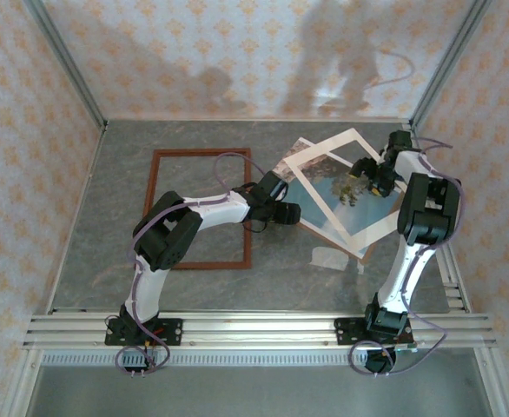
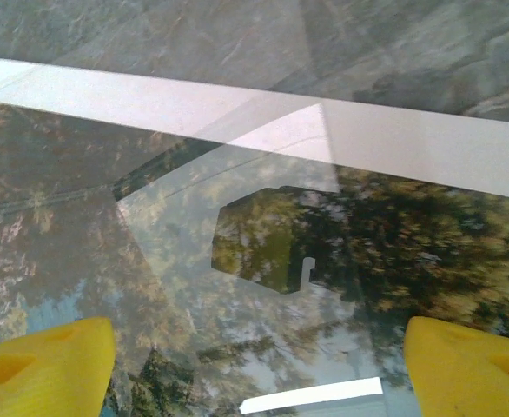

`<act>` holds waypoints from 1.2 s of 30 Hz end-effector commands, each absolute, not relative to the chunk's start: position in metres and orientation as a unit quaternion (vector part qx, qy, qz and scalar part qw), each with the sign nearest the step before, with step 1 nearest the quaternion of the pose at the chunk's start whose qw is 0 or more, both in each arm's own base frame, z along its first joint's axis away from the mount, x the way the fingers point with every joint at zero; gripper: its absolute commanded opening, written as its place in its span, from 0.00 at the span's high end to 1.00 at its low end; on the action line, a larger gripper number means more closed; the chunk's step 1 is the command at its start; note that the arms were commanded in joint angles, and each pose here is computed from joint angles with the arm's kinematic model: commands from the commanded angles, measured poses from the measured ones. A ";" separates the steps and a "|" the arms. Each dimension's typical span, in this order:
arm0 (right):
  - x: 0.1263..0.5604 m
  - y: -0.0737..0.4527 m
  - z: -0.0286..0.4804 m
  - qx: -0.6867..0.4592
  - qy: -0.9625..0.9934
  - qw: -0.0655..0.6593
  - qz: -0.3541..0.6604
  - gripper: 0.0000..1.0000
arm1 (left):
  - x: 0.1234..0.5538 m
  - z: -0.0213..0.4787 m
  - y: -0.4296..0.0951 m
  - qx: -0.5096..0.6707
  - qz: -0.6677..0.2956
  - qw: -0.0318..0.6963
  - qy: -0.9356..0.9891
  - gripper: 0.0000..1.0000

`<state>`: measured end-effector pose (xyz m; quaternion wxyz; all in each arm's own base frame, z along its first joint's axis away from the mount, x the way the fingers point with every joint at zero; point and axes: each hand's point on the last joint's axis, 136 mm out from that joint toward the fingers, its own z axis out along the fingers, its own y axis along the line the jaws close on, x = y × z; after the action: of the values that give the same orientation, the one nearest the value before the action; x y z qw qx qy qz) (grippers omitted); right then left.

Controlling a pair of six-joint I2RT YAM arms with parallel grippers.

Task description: Put the photo into the frame

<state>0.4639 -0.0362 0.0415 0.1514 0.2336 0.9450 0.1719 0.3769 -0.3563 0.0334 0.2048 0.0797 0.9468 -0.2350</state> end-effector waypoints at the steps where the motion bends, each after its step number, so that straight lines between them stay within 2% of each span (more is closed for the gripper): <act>1: 0.453 -0.015 0.029 0.213 0.949 0.111 0.204 0.17 | 0.355 -0.006 -0.344 0.079 -0.202 0.151 0.964 0.21; 11: 0.435 0.008 0.032 0.196 0.941 0.101 0.257 0.22 | 0.354 -0.010 -0.344 0.081 -0.201 0.147 0.965 0.21; 27: 0.440 0.012 0.087 0.195 0.900 0.187 0.343 0.17 | 0.353 -0.009 -0.344 0.083 -0.202 0.146 0.965 0.21; 31: 0.426 -0.005 0.085 0.237 0.912 0.188 0.278 0.16 | 0.353 -0.009 -0.343 0.082 -0.201 0.146 0.965 0.21; 36: 0.373 -0.037 0.084 0.302 0.927 0.176 0.139 0.15 | 0.353 -0.010 -0.343 0.081 -0.201 0.147 0.965 0.21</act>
<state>0.4037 -0.0128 0.0797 0.1785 0.2535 0.9215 0.2338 0.3771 -0.3564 0.0336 0.2049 0.0797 0.9468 -0.2352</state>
